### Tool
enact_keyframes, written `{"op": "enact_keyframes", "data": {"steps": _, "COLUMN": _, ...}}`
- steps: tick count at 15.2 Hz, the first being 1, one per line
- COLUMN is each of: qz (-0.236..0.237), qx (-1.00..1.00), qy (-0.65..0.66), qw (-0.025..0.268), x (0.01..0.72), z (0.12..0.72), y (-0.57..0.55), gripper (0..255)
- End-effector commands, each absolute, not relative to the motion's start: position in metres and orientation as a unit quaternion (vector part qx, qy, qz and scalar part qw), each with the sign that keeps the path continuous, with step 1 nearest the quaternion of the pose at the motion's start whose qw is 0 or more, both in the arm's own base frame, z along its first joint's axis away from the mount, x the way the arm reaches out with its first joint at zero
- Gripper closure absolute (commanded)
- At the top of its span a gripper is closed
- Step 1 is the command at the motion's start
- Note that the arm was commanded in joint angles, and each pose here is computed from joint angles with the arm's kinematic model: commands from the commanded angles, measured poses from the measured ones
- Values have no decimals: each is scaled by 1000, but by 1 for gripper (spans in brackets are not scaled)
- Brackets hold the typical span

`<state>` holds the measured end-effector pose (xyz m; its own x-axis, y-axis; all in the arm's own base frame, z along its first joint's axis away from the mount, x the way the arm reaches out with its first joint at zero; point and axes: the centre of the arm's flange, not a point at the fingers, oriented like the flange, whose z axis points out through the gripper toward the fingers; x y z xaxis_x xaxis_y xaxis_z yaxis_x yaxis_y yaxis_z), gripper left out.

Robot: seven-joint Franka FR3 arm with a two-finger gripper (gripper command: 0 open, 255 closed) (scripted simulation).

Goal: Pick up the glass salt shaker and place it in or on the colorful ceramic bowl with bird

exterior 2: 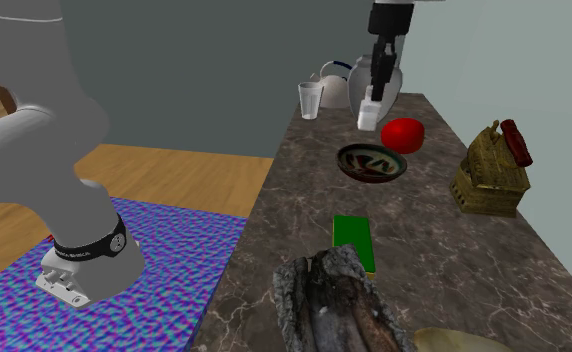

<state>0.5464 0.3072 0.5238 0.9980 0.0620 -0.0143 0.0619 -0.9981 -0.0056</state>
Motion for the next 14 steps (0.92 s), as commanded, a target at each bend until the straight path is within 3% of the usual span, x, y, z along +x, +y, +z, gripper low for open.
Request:
{"op": "enact_keyframes", "data": {"steps": 1, "qz": 7, "qx": -1000, "qy": -30, "qw": 3, "x": 557, "z": 527, "y": 331, "gripper": 255}}
{"op": "enact_keyframes", "data": {"steps": 14, "qz": 7, "qx": -1000, "qy": -30, "qw": 3, "x": 572, "z": 479, "y": 369, "gripper": 255}}
